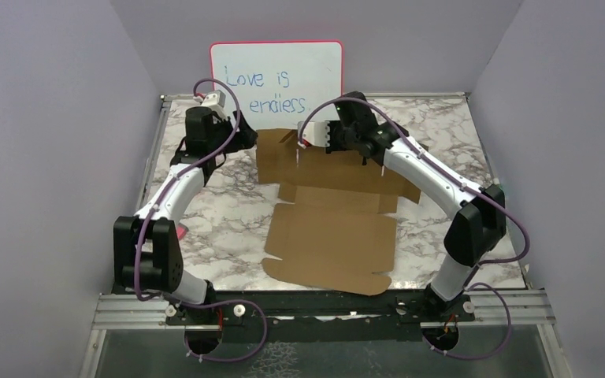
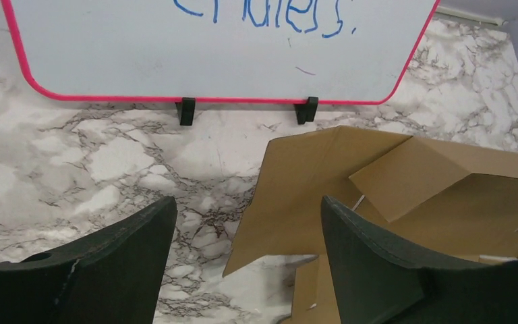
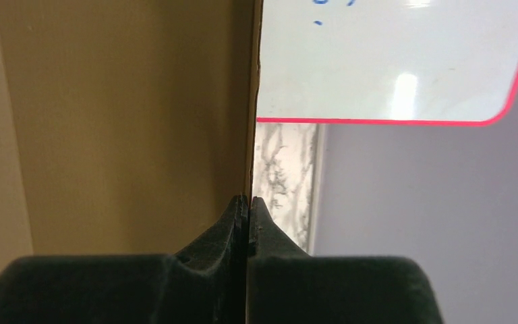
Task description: Fold the paper box
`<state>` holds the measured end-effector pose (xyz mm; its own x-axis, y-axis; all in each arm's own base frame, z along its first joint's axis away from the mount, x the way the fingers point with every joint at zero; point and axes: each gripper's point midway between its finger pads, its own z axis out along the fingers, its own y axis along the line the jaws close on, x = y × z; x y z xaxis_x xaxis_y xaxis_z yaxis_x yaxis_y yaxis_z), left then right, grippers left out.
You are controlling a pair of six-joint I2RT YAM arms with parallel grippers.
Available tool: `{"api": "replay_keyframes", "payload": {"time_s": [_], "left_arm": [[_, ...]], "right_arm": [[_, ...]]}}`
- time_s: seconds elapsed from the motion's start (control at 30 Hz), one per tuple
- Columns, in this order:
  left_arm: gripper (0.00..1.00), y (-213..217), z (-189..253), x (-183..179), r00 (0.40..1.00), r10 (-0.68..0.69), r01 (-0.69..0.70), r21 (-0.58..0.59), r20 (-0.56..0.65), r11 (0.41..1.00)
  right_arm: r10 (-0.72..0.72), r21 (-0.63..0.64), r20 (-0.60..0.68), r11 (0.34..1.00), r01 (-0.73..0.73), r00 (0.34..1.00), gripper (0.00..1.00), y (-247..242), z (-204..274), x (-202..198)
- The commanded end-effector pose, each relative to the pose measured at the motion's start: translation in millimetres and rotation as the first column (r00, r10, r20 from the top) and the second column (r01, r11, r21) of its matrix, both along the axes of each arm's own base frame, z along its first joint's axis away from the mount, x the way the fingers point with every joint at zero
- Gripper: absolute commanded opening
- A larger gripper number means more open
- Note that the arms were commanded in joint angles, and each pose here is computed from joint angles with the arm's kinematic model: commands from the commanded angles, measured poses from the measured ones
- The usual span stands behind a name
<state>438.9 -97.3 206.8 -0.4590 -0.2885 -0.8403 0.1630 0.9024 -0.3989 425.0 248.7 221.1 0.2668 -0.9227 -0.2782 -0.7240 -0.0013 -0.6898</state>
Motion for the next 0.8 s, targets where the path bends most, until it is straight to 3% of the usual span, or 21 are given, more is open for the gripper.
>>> {"api": "replay_keyframes", "payload": {"time_s": [0.0, 0.13, 0.4, 0.57, 0.77], "left_arm": [[0.8, -10, -2, 3, 0.995, -0.087, 0.082, -0.091, -0.054, 0.992], [0.82, -12, -2, 4, 0.984, -0.166, 0.151, -0.195, -0.063, 0.969], [0.8, -24, -16, 24, 0.964, -0.256, 0.234, -0.22, -0.078, 0.947], [0.71, -33, -31, 31, 0.943, -0.317, 0.285, -0.251, -0.098, 0.925], [0.58, -35, -31, 26, 0.934, -0.351, 0.333, -0.199, -0.061, 0.922]], "right_arm": [[0.011, -0.024, 0.225, 1.0, -0.006, 0.974, 0.04, -4, 51, 17], [0.039, -0.027, 0.228, 0.999, -0.034, 0.973, 0.04, -1, 46, 15], [0.062, -0.027, 0.195, 0.998, -0.057, 0.979, 0.04, 0, 17, 8], [0.063, -0.02, 0.186, 0.998, -0.06, 0.981, 0.04, 1, 7, 5], [0.065, -0.013, 0.179, 0.998, -0.063, 0.982, 0.04, 1, 2, 2]]}}
